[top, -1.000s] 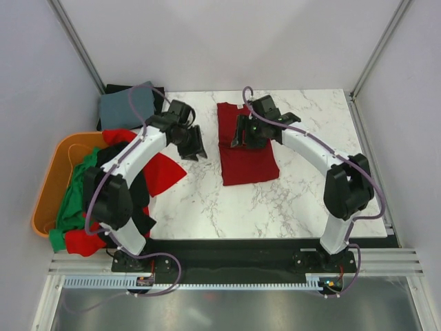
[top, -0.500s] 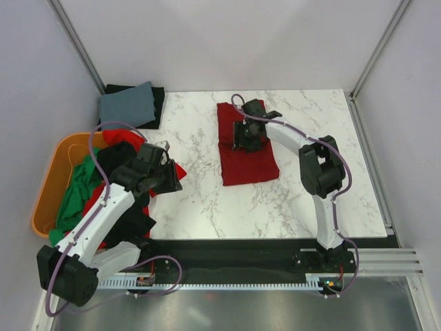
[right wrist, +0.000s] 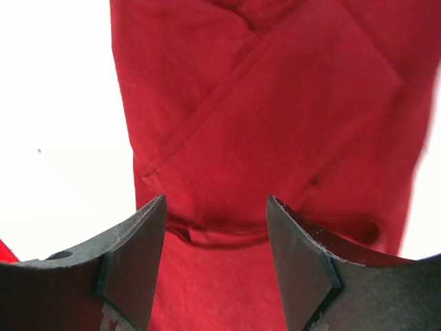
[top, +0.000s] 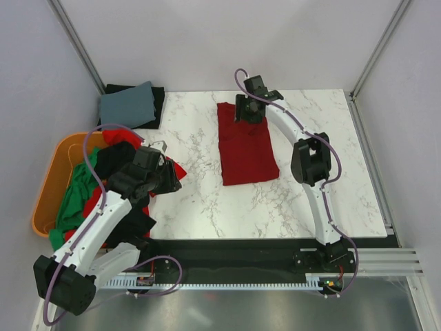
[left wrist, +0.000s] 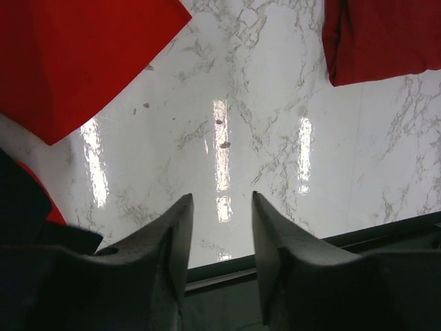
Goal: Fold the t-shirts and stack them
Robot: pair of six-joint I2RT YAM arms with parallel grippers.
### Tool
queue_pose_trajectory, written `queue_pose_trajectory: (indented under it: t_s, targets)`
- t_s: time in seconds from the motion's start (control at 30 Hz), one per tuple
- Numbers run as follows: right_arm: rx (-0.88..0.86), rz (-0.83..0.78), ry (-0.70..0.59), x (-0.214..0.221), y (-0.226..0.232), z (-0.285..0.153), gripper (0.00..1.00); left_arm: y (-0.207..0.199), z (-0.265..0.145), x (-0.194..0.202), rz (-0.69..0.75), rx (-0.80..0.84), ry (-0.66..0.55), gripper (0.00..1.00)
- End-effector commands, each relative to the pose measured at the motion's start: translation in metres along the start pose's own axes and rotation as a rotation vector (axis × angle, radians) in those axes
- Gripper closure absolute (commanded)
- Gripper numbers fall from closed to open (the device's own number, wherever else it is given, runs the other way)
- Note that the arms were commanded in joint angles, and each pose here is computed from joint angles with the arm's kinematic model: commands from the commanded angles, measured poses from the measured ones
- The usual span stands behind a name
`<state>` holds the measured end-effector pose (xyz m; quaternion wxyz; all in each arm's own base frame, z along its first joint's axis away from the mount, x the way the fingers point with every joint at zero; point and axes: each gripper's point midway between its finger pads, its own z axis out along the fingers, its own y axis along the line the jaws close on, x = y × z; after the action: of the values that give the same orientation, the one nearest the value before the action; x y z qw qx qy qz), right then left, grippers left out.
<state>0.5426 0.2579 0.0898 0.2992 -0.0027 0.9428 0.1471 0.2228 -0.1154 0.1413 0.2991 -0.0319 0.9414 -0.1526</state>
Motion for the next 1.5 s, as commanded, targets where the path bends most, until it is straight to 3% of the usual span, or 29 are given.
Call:
queue_pose_trajectory:
  t_s: [0.0, 0.03, 0.07, 0.13, 0.23, 0.37, 0.53, 0.83, 1.13, 1.37, 1.47]
  targets:
    - [0.049, -0.029, -0.088, -0.025, -0.004, -0.049, 0.33, 0.006, -0.008, -0.019, 0.029, -0.027, -0.108, 0.48]
    - [0.085, -0.027, -0.059, -0.006, -0.02, -0.046, 0.33, 0.004, -0.012, -0.021, 0.011, -0.016, -0.127, 0.39]
    - [0.081, -0.024, -0.128, -0.021, -0.019, -0.082, 0.32, 0.0, -0.015, -0.023, 0.002, 0.002, -0.134, 0.26]
    - [0.087, -0.005, -0.17, -0.021, -0.035, -0.105, 0.32, -0.02, -0.017, -0.024, -0.025, 0.097, -0.115, 0.19]
    - [0.08, 0.047, -0.131, 0.028, -0.065, -0.146, 0.3, -0.049, -0.007, -0.023, -0.067, 0.242, -0.072, 0.12]
    - [0.042, 0.08, -0.029, 0.09, -0.081, -0.159, 0.3, -0.078, 0.015, -0.031, -0.108, 0.351, -0.041, 0.12]
    - [-0.027, 0.146, 0.06, 0.158, -0.09, -0.153, 0.31, -0.109, 0.049, -0.04, -0.125, 0.356, 0.023, 0.14]
    - [-0.063, 0.211, 0.122, 0.185, -0.111, -0.124, 0.4, -0.129, 0.107, -0.024, -0.187, 0.31, 0.129, 0.19]
    - [-0.108, 0.232, 0.131, 0.193, -0.117, -0.111, 0.41, -0.13, 0.115, -0.014, -0.19, 0.293, 0.138, 0.22]
    - [-0.085, 0.28, 0.176, 0.218, -0.129, -0.104, 0.54, -0.126, 0.131, 0.004, -0.181, 0.249, 0.181, 0.23]
    - [-0.073, 0.289, 0.191, 0.231, -0.133, -0.104, 0.64, -0.124, 0.14, 0.019, -0.179, 0.218, 0.211, 0.25]
